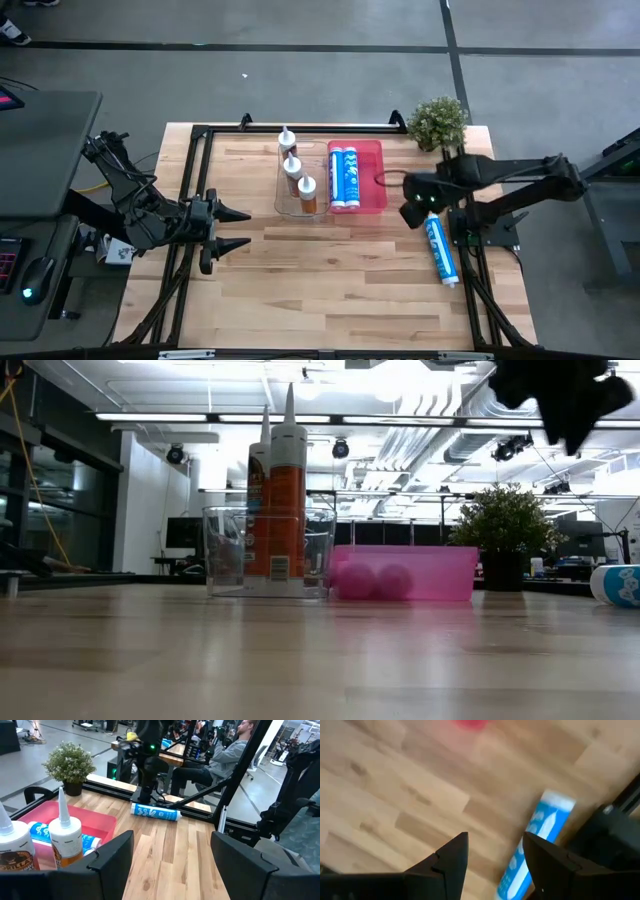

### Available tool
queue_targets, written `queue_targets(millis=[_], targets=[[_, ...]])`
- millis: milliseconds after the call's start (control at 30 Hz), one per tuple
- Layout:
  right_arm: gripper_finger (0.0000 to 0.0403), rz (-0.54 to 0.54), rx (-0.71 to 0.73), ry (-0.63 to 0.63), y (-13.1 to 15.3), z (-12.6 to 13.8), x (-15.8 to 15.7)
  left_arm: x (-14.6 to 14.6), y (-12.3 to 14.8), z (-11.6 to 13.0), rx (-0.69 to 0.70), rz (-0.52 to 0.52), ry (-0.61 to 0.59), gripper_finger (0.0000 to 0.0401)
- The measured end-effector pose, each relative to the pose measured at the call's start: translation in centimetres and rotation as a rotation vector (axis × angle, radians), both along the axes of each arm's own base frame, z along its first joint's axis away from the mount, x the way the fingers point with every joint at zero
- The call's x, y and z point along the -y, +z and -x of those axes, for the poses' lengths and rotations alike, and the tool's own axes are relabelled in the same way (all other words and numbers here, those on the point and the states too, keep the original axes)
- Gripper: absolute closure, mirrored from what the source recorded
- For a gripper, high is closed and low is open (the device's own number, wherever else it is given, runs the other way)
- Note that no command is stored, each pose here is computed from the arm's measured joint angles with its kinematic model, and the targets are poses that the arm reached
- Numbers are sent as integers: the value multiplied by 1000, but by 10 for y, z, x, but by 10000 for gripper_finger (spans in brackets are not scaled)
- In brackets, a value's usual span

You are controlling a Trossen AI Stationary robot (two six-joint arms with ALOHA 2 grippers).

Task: Pick & place silicon tubes, Sealant and Lysol wipes
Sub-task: Put the blue sealant into the red bin

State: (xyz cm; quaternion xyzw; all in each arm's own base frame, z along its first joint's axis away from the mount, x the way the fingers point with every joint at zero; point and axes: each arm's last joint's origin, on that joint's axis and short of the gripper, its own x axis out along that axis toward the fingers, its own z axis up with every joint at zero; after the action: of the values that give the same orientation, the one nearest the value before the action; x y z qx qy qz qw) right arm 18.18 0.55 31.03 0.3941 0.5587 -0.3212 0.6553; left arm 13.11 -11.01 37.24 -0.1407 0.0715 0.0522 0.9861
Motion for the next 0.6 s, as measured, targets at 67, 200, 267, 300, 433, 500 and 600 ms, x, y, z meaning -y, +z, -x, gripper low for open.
queue_targets(millis=[67, 200, 267, 300, 433, 500, 600], targets=[[219, -29, -8, -4, -6, 4, -7, 0, 0, 0, 0, 0, 0, 142], [219, -75, -50, -8, -20, 9, -21, 0, 0, 0, 0, 0, 0, 142], [219, -95, -76, -6, -25, 11, -28, 0, 0, 0, 0, 0, 0, 142], [219, -101, -86, -7, -28, 12, -31, 0, 0, 0, 0, 0, 0, 142], [219, -119, -120, -14, -35, 16, -42, 0, 0, 0, 0, 0, 0, 142], [219, -123, -135, -18, -39, 18, -47, 0, 0, 0, 0, 0, 0, 142], [219, -130, -145, -21, -44, 21, -56, 0, 0, 0, 0, 0, -1, 142]])
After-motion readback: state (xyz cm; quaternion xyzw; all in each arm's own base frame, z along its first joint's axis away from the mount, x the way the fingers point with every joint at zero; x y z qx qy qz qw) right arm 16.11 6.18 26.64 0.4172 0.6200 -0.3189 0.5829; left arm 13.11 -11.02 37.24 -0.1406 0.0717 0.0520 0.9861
